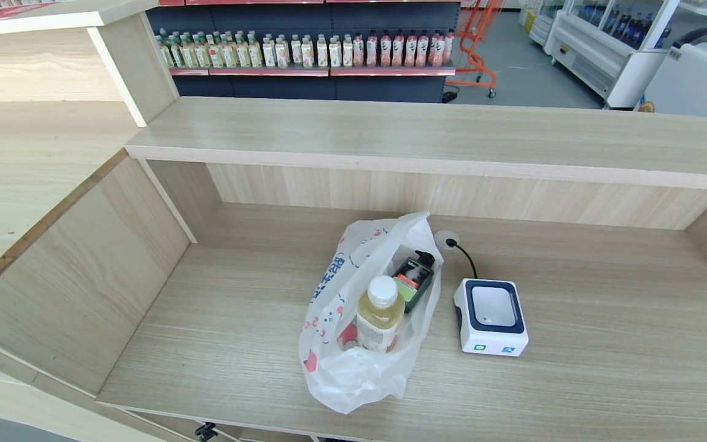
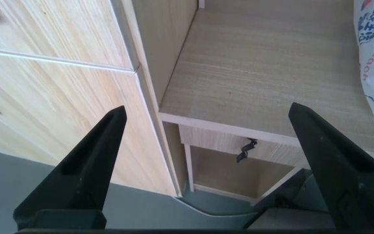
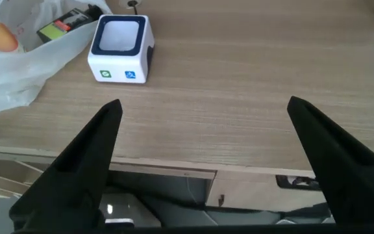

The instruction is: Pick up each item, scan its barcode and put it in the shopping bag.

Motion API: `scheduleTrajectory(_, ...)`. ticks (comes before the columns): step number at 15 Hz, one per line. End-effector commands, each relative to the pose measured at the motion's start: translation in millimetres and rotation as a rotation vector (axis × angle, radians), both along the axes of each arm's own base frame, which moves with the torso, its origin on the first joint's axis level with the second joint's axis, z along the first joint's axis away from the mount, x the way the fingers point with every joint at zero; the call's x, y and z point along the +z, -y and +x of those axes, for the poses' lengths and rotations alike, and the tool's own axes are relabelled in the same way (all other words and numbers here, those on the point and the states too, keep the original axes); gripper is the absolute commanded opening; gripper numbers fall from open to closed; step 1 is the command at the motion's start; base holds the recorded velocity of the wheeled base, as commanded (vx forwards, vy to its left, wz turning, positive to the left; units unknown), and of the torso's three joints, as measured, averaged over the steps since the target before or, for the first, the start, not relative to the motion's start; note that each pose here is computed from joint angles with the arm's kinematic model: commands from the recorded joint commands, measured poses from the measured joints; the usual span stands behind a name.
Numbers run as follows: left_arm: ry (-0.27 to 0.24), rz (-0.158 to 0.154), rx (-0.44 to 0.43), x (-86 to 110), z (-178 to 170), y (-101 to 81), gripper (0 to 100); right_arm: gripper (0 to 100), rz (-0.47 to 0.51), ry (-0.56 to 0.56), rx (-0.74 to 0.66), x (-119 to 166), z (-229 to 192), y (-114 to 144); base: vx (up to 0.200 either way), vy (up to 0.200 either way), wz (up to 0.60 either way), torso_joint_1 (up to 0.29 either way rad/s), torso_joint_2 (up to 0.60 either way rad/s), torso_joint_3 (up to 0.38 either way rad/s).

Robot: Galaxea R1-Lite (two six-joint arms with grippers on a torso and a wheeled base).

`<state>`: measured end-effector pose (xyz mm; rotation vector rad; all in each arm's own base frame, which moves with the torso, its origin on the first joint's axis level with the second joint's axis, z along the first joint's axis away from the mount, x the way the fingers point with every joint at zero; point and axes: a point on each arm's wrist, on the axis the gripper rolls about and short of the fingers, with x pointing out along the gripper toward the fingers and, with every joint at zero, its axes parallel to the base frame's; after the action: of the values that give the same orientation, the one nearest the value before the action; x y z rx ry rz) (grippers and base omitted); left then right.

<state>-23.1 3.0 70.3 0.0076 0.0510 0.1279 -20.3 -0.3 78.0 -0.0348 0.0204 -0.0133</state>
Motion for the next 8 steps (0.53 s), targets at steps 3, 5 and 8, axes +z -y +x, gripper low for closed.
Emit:
scheduleTrajectory(3,0.0,0.0,0.001,0.0,0.0,0.0,100,0,0.004,0.029,-0.003,-1.5,-2.5,-0.1,0.0,0.0,0.0,0.0,0.0,0.0)
scheduleTrajectory(5,0.0,0.0,0.001,0.0,0.0,0.0,100,0,0.015,0.03,-0.003,-1.5,-2.5,-0.1,0.0,0.0,0.0,0.0,0.0,0.0)
scheduleTrajectory(8,0.0,0.0,0.001,0.0,0.0,0.0,100,0,0.016,0.03,-0.003,-1.5,-2.5,-0.1,0.0,0.0,0.0,0.0,0.0,0.0)
